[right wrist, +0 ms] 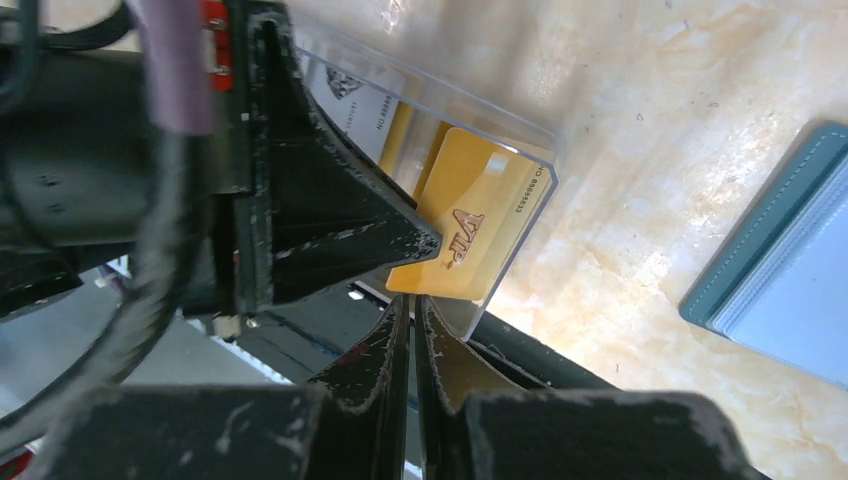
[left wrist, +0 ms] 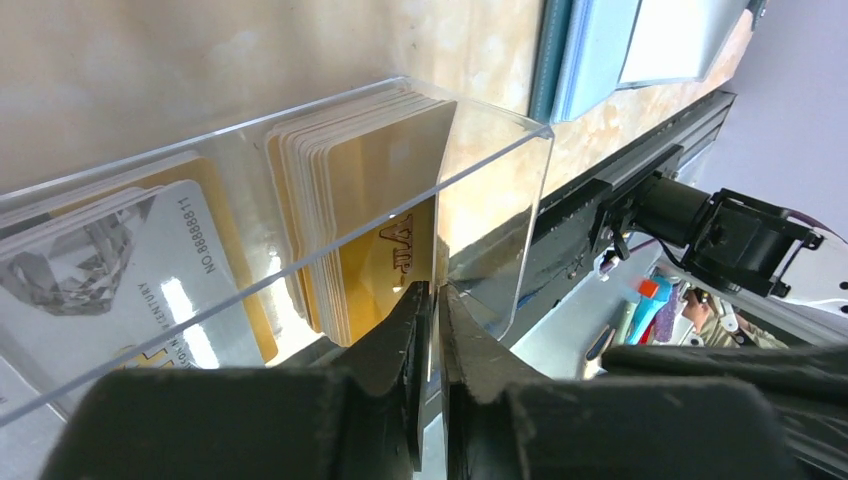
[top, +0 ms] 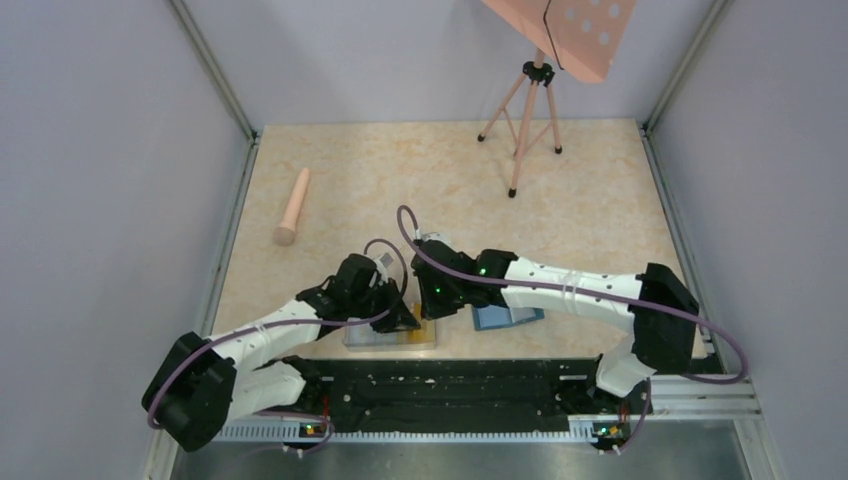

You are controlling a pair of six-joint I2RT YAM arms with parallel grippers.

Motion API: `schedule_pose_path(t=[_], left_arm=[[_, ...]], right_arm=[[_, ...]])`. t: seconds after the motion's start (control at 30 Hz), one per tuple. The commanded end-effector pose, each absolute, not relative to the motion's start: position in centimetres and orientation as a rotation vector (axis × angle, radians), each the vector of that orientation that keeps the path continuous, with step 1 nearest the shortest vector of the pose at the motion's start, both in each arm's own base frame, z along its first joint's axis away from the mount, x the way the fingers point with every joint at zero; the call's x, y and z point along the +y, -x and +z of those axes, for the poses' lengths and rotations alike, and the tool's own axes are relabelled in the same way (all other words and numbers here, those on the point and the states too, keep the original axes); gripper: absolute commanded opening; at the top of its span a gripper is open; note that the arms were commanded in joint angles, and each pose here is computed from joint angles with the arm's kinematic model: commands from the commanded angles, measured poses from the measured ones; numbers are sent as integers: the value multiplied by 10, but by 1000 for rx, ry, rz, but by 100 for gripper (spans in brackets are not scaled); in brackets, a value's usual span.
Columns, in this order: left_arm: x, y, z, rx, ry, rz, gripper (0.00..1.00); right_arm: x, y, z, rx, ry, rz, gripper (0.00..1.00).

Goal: Put the credit cards into the card holder
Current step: Pick up the credit card from the storage box, then insert the credit card into the card holder.

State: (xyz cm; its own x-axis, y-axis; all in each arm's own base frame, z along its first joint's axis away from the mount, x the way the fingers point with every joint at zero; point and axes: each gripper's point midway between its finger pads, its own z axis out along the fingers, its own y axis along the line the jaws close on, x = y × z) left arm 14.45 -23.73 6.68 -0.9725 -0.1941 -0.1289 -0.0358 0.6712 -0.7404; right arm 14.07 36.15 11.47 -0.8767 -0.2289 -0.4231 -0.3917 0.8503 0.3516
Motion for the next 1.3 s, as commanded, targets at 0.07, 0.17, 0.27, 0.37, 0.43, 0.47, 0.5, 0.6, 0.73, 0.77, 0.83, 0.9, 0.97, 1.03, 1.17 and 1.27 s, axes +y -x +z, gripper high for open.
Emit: schedule_pose_path(t=[0.07,0.17,0.27,0.37,0.43,0.47,0.5,0.6,0.73,0.77,0.83,0.9,0.97,1.03,1.17,1.27], left_arm=[[-241,-152,71,2665,164,-1172,6],[-242,-151,74,2664,157,-1170,0],[-242,-153,93,2617,140,-1158,0],[-236,-156,117,2546,128,-1138,0],[-232,-156,133,2495,111,-1139,0],[-230,-155,141,2475,102,-1146,0],[-230,-154,148,2452,93,-1160,0],[-233,-148,169,2383,50,-1244,0],[-249,-141,203,2238,-45,-1450,0],[-253,-138,211,2202,-79,-1503,0],[-260,-133,223,2150,-126,-1594,0],[-264,-129,234,2100,-172,-1661,0],[-267,-126,243,2057,-208,-1703,0],[-267,-125,248,2037,-219,-1716,0],[-267,-122,250,2032,-234,-1731,0],[-267,-122,248,2036,-230,-1733,0]], right_arm=[[352,-149,139,2584,396,650,8],[343,-150,141,2589,371,666,19],[332,-150,145,2576,340,733,39],[319,-153,150,2548,290,811,57],[310,-151,156,2520,271,885,68],[306,-152,161,2498,257,924,72],[302,-152,166,2476,237,970,75],[293,-153,184,2380,194,1155,81],[289,-145,212,2240,180,1459,83],[289,-144,217,2206,182,1512,83],[293,-139,226,2150,218,1611,81],[297,-134,231,2118,251,1678,78],[301,-132,238,2077,268,1746,73],[305,-129,248,2027,280,1815,63],[310,-126,266,1950,310,1908,58],[314,-124,266,1957,339,1937,50]])
